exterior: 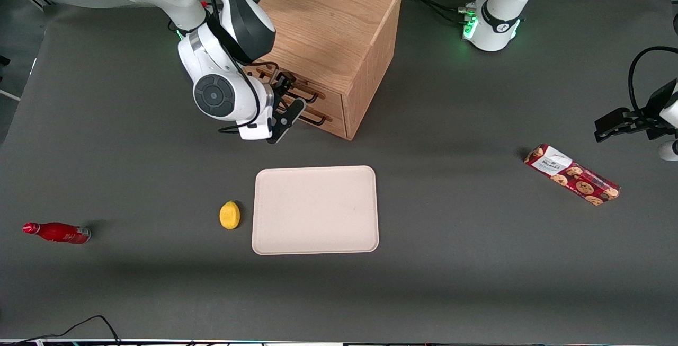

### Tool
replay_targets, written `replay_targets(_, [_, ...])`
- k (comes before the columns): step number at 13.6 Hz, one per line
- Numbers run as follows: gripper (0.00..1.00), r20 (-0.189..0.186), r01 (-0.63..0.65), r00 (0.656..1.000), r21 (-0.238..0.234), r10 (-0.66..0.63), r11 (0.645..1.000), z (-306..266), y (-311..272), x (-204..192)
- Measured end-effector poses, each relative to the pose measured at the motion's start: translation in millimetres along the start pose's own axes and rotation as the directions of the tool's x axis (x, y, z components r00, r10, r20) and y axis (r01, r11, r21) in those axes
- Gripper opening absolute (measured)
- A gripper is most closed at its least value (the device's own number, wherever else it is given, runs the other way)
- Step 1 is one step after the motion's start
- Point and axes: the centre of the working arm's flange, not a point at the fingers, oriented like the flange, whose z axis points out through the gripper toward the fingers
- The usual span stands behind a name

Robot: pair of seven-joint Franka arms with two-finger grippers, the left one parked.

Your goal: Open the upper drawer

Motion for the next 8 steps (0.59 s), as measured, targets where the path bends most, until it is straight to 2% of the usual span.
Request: replay_targets(8, [1.00,-0.006,-0.001,1.000,-0.001,0.001,1.000,19.7,8.1,6.5])
